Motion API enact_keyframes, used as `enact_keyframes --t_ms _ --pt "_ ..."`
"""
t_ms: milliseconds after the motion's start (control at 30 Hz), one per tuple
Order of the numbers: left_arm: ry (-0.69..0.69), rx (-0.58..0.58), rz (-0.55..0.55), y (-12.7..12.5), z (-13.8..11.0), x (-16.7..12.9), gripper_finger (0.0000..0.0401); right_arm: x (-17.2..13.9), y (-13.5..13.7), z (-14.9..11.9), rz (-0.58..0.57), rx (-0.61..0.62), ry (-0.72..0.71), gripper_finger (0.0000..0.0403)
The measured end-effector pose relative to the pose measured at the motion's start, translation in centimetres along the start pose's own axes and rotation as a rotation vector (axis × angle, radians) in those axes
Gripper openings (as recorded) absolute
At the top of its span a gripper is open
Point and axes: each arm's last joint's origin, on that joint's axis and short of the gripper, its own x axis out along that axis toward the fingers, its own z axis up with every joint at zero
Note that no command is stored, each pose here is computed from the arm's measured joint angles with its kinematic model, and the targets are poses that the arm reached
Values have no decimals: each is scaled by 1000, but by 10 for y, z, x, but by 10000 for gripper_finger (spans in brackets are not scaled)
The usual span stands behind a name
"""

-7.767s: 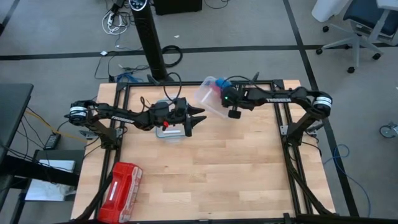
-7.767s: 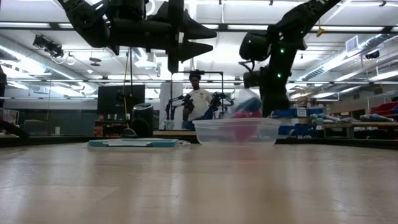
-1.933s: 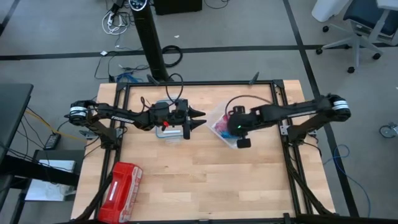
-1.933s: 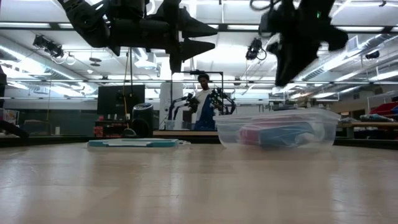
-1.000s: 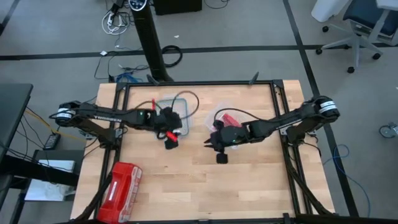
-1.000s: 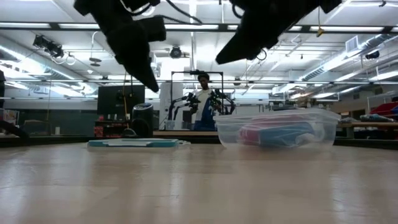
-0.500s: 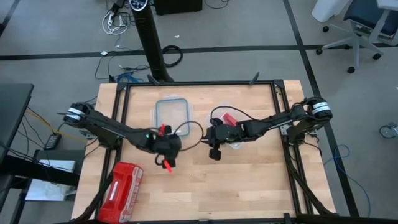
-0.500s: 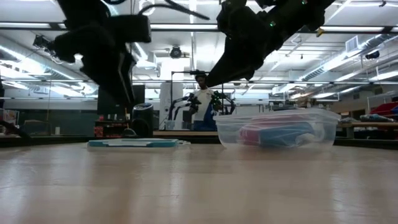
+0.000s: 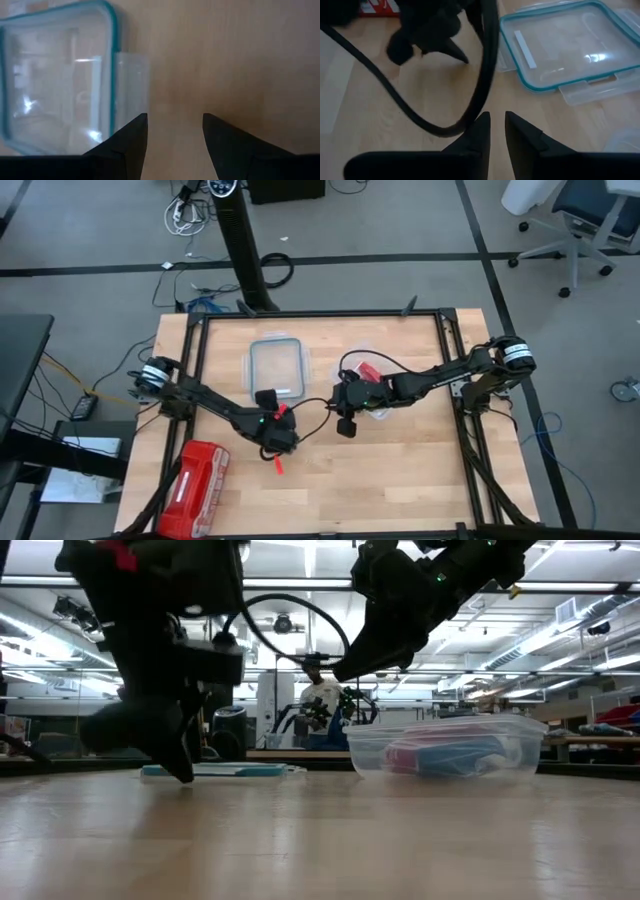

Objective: Roll bandage
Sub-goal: Close the transparent container

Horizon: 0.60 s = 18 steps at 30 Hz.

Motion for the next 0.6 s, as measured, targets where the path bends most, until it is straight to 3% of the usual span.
enact_keyframes --t_ms 367,600 --pt "13 87 208 -7 -5 15 193 0 0 -1 11 -4 12 57" --pt "22 91 247 -2 -5 17 188 0 0 -1 15 -14 12 54"
